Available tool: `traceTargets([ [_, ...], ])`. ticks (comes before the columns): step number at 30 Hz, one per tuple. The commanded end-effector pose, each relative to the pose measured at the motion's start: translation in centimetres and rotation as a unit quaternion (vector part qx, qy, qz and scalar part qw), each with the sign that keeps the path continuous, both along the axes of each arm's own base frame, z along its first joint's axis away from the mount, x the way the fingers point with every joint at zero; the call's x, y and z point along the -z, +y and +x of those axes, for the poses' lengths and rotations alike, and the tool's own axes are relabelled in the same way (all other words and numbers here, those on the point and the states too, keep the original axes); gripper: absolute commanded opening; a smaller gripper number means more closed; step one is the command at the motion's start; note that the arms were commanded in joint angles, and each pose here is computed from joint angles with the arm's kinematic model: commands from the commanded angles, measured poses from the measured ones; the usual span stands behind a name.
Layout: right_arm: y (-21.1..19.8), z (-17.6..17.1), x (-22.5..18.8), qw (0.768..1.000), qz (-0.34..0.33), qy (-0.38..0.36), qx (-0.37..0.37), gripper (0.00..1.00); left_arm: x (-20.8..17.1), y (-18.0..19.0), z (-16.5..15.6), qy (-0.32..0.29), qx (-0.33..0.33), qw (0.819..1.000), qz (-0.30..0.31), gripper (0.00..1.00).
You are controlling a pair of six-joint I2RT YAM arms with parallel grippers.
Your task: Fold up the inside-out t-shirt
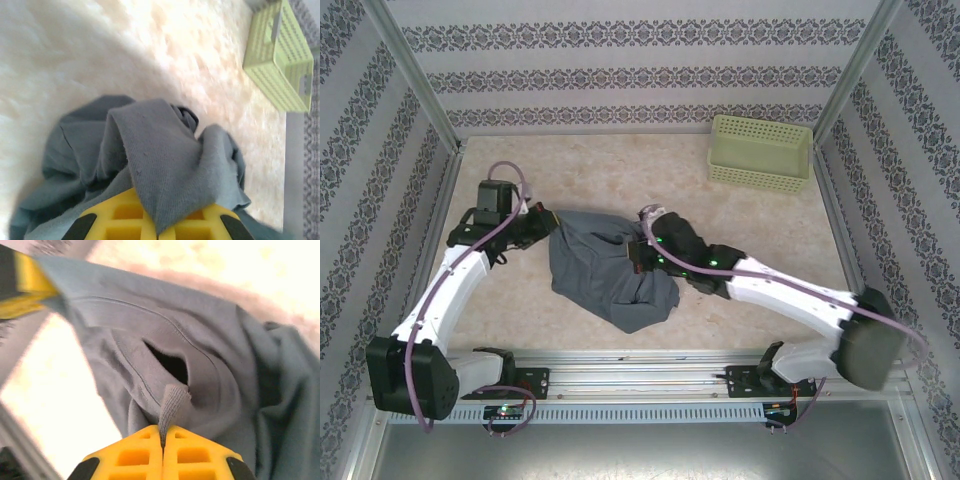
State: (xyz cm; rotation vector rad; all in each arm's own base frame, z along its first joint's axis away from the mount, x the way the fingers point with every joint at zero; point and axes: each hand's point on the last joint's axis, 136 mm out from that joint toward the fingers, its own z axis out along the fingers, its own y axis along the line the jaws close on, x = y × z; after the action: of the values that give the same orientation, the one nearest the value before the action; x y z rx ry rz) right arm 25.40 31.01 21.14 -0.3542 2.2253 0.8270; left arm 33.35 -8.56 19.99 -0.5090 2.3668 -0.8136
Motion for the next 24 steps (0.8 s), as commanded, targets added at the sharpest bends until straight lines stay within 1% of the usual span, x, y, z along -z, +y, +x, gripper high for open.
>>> traceTargets([
  [1,-1.3,-1.5,-2.2,0.999,0.032,-0.031,-0.030,0.00,-0.8,2.7,0.9,0.005,-0.052,0.999,-0.015,0.00],
  [3,-3.0,-1.8,-3.4,0.997,0.051,-0.050,-0.016,0.00,-0.9,3.7,1.4,0.005,-0.068,0.997,-0.028,0.00],
  [6,-5.9,-1.3,-4.3,0.995,0.081,-0.059,0.026,0.00,-1.1,4.1,2.0,0.003,-0.071,0.997,-0.039,0.00],
  [9,-7.6,-1.2,-5.5,0.991,0.108,-0.063,0.048,0.00,-2.2,3.4,2.4,-0.007,-0.050,0.997,-0.054,0.00],
  [11,-8.0,-1.4,-6.8,0.990,0.115,-0.072,0.051,0.00,-4.5,2.3,2.5,-0.042,-0.021,0.996,-0.075,0.00],
  [13,-8.2,-1.8,-8.5,0.988,0.123,-0.085,0.046,0.00,-7.5,1.9,2.1,-0.084,-0.011,0.994,-0.073,0.00],
  [15,-8.5,-2.2,-10.6,0.985,0.129,-0.105,0.047,0.00,-11.2,1.2,1.6,-0.139,0.006,0.988,-0.066,0.00],
  [18,-9.5,-2.2,-13.0,0.983,0.116,-0.127,0.067,0.00,-14.5,-0.5,1.4,-0.191,0.040,0.978,-0.073,0.00],
  [20,-9.7,-1.9,-13.5,0.983,0.097,-0.137,0.081,0.00,-14.2,-0.6,1.9,-0.188,0.040,0.979,-0.072,0.00],
  [21,-9.4,-1.6,-13.2,0.983,0.085,-0.136,0.087,0.00,-13.0,-0.1,2.4,-0.171,0.027,0.983,-0.061,0.00],
  [23,-8.4,-0.8,-11.8,0.986,0.062,-0.124,0.092,0.00,-8.9,1.4,3.4,-0.109,-0.006,0.994,-0.020,0.00],
  [24,-7.7,-0.4,-10.7,0.988,0.050,-0.114,0.095,0.00,-6.1,2.0,3.9,-0.065,-0.015,0.998,0.001,0.00],
])
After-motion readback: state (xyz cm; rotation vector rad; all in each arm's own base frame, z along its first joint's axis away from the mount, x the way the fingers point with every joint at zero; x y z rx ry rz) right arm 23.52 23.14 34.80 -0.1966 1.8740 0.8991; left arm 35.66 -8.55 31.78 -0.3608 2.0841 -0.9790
